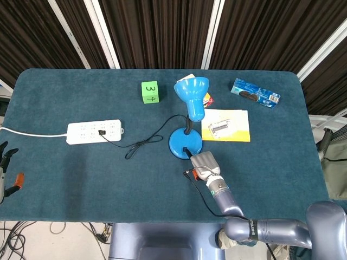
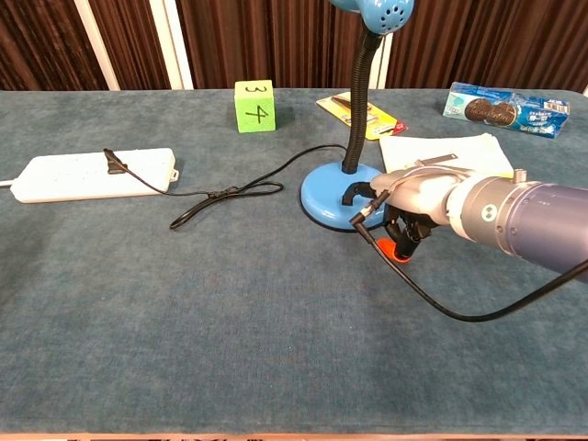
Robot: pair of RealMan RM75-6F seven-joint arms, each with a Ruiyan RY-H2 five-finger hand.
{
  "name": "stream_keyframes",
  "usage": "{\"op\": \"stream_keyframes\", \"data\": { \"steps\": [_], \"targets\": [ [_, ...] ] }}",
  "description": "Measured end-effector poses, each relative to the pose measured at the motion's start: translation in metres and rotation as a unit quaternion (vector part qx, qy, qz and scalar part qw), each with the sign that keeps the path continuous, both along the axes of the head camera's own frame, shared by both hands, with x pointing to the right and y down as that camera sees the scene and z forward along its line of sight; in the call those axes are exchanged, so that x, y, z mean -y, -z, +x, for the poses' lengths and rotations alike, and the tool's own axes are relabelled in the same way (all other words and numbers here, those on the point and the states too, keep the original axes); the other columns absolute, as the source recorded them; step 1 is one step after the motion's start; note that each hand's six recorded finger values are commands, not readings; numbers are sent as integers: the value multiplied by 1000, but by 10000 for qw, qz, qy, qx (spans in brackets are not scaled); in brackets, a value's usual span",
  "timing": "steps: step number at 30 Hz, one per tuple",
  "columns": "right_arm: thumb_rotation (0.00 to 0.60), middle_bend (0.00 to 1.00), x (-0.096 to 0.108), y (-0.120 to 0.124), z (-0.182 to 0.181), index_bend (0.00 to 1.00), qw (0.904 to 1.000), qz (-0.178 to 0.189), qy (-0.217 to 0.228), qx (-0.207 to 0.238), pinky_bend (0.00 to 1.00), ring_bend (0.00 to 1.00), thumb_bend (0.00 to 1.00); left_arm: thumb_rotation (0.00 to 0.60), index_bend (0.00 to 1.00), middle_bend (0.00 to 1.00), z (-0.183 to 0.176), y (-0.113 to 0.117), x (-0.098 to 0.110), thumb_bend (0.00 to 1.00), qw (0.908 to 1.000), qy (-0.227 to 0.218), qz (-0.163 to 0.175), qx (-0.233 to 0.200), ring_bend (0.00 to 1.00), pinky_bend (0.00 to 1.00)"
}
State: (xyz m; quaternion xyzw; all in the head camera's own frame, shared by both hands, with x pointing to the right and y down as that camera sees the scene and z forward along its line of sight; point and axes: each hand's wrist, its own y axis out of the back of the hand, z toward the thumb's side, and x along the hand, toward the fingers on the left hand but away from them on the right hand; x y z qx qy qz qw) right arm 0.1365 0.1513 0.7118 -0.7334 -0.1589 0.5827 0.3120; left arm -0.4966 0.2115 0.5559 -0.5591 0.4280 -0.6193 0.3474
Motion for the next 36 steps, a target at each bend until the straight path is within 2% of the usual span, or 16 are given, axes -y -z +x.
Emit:
{"op": "stream_keyframes", "data": {
  "steps": [11, 18, 32, 36],
  "targets": [
    [600, 739, 0, -4, -2, 66, 10000, -21, 10, -15, 968, 793, 549, 600, 172, 23, -1, 0, 0, 406, 10000, 6, 11, 14, 0, 0],
    [600, 739, -2, -7, 0, 115, 10000, -57, 34, -70, 984, 794, 548, 600, 172, 23, -2, 1, 1, 406, 10000, 22, 14, 14, 0, 0],
    [600, 739, -19, -14, 8, 131, 9995, -271, 84, -125, 1000, 793, 549, 600, 172, 23, -2, 1, 1, 406, 10000, 20, 32, 34, 0, 0],
    [600, 735, -17, -15, 9, 130, 9996, -237, 62, -141, 1000, 763, 548, 600, 172, 23, -3, 2, 1, 406, 10000, 27, 42, 48, 0, 0]
  ]
}}
